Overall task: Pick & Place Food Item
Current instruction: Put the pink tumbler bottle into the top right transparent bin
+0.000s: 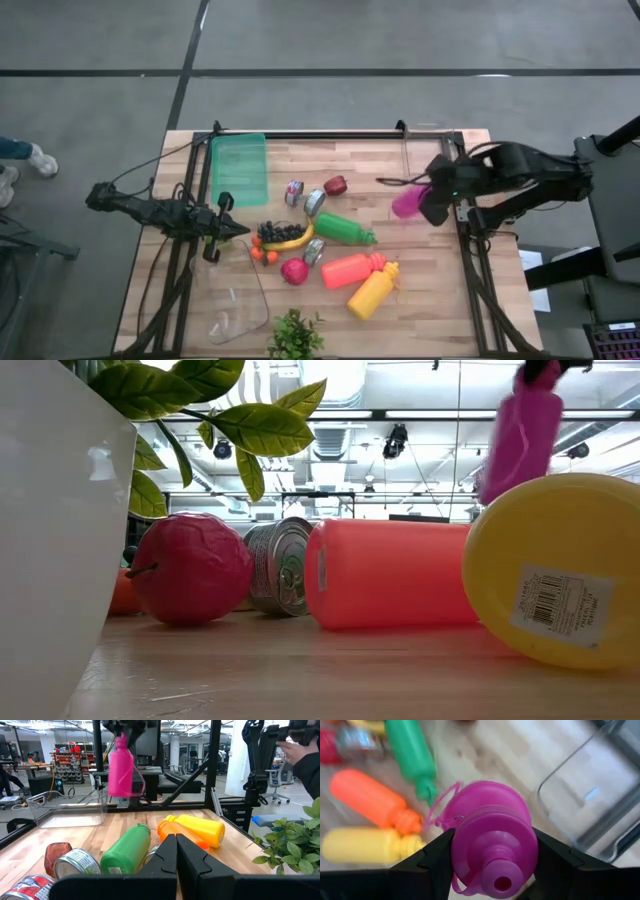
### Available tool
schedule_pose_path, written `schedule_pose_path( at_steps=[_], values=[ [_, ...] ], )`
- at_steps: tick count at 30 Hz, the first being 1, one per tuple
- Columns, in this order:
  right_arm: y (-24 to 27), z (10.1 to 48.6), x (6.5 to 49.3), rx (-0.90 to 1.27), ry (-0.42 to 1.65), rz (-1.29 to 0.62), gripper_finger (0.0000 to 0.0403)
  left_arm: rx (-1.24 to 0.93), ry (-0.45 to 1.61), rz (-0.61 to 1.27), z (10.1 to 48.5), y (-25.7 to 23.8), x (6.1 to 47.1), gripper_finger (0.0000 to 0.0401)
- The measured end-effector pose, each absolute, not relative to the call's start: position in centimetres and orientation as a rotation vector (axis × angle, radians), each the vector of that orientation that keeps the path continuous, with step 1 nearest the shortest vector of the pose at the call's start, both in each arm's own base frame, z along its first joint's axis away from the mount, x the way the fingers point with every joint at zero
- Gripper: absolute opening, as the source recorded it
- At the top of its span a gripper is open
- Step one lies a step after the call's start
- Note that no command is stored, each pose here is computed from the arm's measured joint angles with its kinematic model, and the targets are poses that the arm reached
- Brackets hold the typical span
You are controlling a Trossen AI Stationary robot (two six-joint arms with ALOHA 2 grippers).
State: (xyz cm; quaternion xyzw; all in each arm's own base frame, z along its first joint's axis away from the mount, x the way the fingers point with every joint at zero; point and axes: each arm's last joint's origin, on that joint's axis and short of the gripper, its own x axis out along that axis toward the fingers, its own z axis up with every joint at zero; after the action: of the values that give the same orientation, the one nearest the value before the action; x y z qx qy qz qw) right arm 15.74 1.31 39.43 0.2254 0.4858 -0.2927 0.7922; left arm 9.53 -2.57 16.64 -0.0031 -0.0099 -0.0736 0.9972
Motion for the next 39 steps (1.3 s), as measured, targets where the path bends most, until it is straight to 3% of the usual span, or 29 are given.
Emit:
schedule_pose_path(
  at_steps=[21,39],
  values=[
    [-3.9,41.1,14.0,0.465,0.878,-0.971,0.0206,-0.006,-0.019,-0.147,16.6,-2.6,9.5,0.0000],
    [-5.7,41.1,13.4,0.475,0.911,-1.021,0.0205,-0.006,-0.019,-0.148,16.6,-2.6,9.5,0.0000]
  ],
)
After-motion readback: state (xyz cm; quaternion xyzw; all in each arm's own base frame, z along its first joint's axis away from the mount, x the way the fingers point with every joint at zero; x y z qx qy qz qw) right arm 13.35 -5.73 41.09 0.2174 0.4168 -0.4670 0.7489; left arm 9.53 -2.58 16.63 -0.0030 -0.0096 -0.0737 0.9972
